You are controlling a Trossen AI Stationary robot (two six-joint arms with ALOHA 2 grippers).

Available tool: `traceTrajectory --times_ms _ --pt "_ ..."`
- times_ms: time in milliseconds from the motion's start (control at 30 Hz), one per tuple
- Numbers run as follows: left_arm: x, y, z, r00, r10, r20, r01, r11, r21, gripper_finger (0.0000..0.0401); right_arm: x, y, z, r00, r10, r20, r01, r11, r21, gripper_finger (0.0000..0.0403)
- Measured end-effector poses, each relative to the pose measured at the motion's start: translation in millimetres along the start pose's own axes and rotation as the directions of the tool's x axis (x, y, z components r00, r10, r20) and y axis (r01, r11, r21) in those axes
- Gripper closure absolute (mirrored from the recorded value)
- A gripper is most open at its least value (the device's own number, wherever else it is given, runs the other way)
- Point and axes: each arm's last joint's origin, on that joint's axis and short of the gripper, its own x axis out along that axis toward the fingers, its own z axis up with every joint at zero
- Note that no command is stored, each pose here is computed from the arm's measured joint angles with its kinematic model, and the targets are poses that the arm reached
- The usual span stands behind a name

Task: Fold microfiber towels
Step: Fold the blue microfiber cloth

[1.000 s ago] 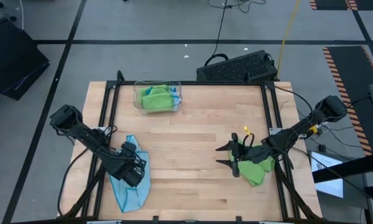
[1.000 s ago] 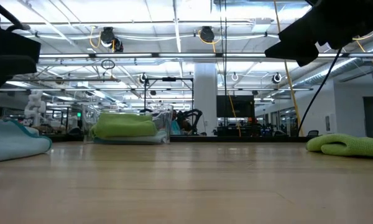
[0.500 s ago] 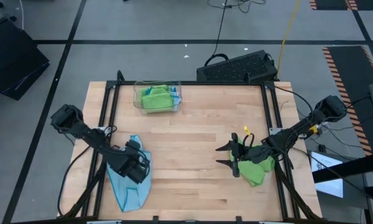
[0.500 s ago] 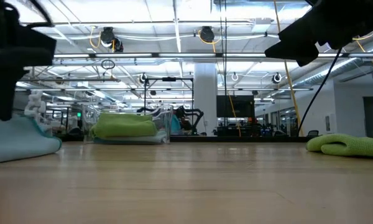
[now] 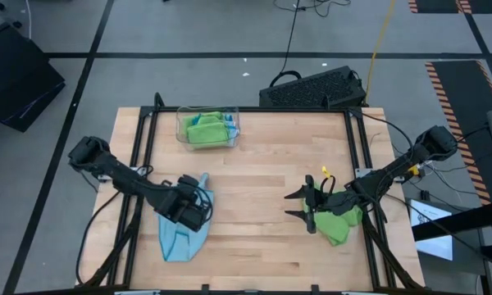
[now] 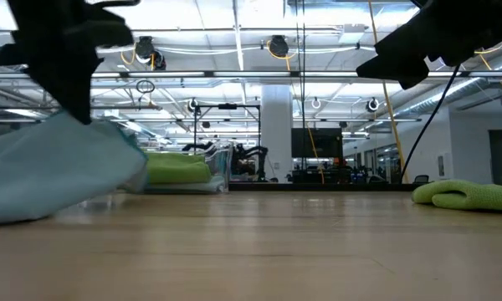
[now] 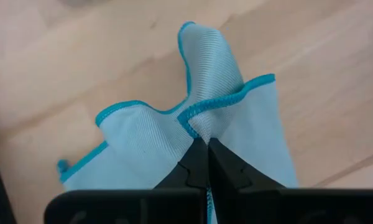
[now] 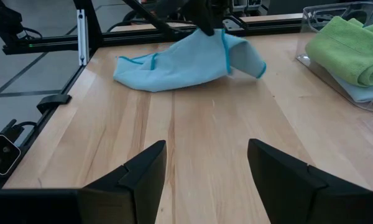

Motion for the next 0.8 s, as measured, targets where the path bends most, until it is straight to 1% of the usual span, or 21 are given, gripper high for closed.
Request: traceTrajectory --times_ms 133,333,633,800 --pt "-10.0 -6.6 11.9 0.997 -0.039 0.062 0.037 0.999 0.032 0.0398 0.0 0.0 0.0 1.000 0.000 0.000 0.000 1.000 0.000 0.0186" --pt "-20.1 -14.1 20.2 0.984 -0.095 0.153 0.094 0.995 0.015 0.0399 0.0 0.0 0.0 1.000 0.000 0.000 0.000 1.000 0.000 0.0186" --pt "-23.0 -24.9 22.8 0.962 -0.188 0.198 0.180 0.982 0.058 0.0397 0.0 0.0 0.0 1.000 0.000 0.000 0.000 1.000 0.000 0.0186" --pt "-23.8 -26.1 24.6 0.960 -0.196 0.200 0.177 0.978 0.110 0.0397 0.0 0.0 0.0 1.000 0.000 0.000 0.000 1.000 0.000 0.0186"
